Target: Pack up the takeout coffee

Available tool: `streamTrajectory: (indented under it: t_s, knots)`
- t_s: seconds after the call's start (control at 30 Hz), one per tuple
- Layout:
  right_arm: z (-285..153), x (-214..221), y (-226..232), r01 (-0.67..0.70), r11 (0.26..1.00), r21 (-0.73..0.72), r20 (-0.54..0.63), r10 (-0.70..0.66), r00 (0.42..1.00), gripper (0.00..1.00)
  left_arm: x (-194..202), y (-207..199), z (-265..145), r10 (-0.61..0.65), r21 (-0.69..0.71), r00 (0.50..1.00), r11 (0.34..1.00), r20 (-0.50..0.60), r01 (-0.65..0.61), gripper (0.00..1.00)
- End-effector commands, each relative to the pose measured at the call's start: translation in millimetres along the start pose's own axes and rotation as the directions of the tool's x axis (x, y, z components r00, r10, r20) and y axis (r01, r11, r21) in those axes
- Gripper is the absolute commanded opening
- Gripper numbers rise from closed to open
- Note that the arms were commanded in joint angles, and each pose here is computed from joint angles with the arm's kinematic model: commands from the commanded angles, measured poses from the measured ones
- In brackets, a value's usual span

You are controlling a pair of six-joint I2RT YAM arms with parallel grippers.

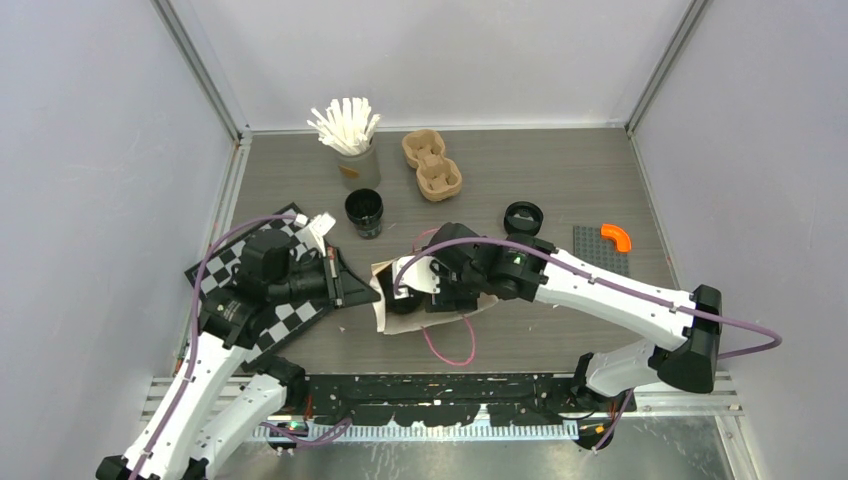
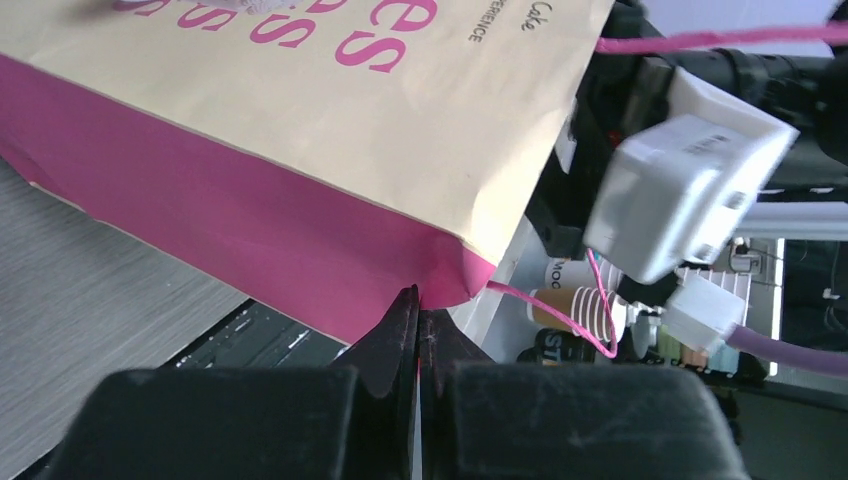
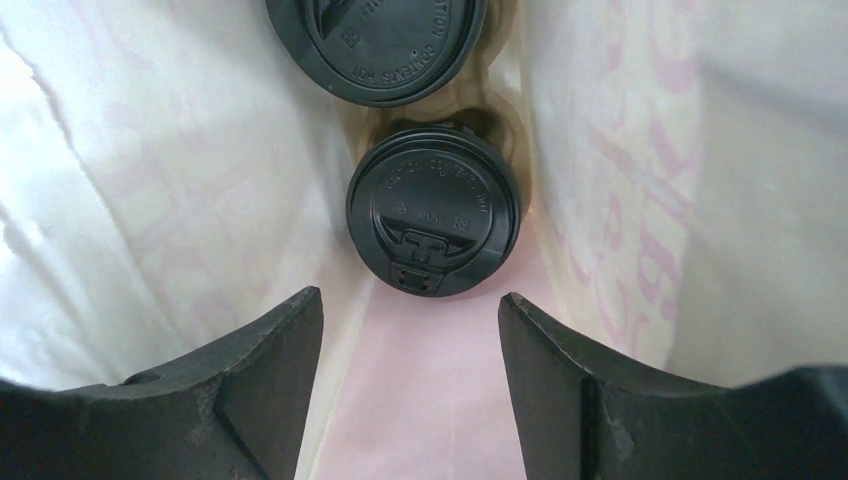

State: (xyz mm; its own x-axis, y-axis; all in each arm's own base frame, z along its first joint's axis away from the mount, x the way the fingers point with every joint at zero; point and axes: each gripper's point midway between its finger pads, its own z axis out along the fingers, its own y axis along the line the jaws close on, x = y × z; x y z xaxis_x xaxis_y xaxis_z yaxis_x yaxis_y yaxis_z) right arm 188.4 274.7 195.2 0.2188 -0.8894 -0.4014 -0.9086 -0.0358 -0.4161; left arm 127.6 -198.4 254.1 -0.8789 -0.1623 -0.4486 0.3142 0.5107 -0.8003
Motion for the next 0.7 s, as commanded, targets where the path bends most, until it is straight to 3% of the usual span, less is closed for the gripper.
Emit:
streamTrajectory:
  t_s: [0.0,0.33,0.67]
  knots:
    - [-30,-18,-7,-0.088,0.996,0.004,0.073,0.088,0.993,0.69,-16,-12,-1,-0.045,0.003,0.998,0.999,0.051,0.045,0.0]
    - [-44,-36,-10,-0.195,0.979,-0.055,0.088,0.199,0.976,0.63,-24,-15,-1,-0.142,-0.007,0.986,0.99,0.082,0.143,0.0]
    - [-70,-57,-37,-0.369,0.929,-0.004,0.179,0.364,0.914,0.6,-34,-8,0,-0.215,-0.043,0.966,0.974,0.147,0.223,0.0]
